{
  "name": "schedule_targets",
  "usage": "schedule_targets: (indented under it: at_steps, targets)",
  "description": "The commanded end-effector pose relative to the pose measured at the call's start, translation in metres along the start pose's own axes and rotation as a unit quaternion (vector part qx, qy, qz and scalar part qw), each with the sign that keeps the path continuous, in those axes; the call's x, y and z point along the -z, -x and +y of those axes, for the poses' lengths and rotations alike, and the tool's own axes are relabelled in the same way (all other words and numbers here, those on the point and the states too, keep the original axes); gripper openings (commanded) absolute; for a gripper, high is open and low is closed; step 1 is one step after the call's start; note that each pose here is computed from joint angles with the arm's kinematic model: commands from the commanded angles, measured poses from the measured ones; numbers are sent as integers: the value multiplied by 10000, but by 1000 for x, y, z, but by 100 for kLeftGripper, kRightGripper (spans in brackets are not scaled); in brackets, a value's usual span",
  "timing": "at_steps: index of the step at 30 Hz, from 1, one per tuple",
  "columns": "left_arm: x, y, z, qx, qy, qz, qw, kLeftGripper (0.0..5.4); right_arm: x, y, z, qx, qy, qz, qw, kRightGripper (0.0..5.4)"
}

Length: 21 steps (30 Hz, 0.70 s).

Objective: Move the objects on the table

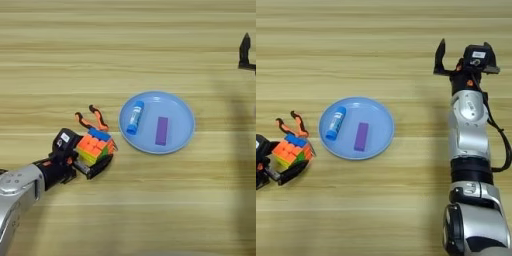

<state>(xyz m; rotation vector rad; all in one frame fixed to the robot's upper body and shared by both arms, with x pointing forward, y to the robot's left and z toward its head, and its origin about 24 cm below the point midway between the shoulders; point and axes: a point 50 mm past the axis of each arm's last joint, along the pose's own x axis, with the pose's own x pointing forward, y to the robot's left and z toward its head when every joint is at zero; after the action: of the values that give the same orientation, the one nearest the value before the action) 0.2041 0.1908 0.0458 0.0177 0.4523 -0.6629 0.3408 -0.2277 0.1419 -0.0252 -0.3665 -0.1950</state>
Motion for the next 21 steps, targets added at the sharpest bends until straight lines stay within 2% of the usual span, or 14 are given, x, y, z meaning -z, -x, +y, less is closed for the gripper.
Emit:
schedule_targets:
  at_steps: [1,8,21]
  targets:
    - [-2,-2,2,-36,-28,-5,10000,522,1,1,1,-21,-31,30,10000,540]
    - [-2,-2,3,-53,-11,-38,10000,469,3,2,2,-41,-34,47,10000,540]
    - [-3,-1,4,-65,-3,-80,9999,339,4,2,2,-34,-28,71,10000,540]
